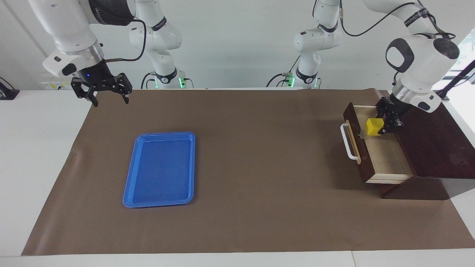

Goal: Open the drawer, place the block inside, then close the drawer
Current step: 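Release the yellow block inside the drawer with the left gripper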

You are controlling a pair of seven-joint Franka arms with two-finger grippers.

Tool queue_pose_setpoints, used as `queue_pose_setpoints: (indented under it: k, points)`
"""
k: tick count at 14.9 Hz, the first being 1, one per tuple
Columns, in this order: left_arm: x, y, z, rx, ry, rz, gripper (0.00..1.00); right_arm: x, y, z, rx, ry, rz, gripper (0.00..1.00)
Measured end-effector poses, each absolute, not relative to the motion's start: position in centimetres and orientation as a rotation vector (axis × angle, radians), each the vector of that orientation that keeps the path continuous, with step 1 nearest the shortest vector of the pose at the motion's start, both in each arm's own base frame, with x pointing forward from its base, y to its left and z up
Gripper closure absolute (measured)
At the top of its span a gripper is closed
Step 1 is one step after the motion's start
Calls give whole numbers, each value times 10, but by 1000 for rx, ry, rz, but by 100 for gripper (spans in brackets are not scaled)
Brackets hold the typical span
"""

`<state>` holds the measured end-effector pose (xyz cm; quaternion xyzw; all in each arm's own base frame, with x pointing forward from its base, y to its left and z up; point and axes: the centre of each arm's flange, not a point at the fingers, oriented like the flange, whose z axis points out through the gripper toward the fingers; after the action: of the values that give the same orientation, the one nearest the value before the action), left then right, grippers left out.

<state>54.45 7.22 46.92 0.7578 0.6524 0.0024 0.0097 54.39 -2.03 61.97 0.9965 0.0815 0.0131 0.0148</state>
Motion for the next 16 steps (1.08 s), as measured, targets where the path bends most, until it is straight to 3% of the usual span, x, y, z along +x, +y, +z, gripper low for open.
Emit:
queue_pose_setpoints:
  k: [6, 10, 13, 16]
  points:
    - [541, 73, 452, 2373, 2030, 8, 42, 550, -27, 599, 3119, 227, -20, 0]
    - [552, 63, 495, 2378, 1994, 47, 1, 550, -29, 588, 3134, 178, -62, 0]
    - [564, 12, 534, 2391, 1963, 51, 0, 549, -30, 587, 3135, 174, -79, 0]
    - [563, -59, 506, 2497, 1919, 44, 0, 548, -31, 587, 3136, 172, -88, 0]
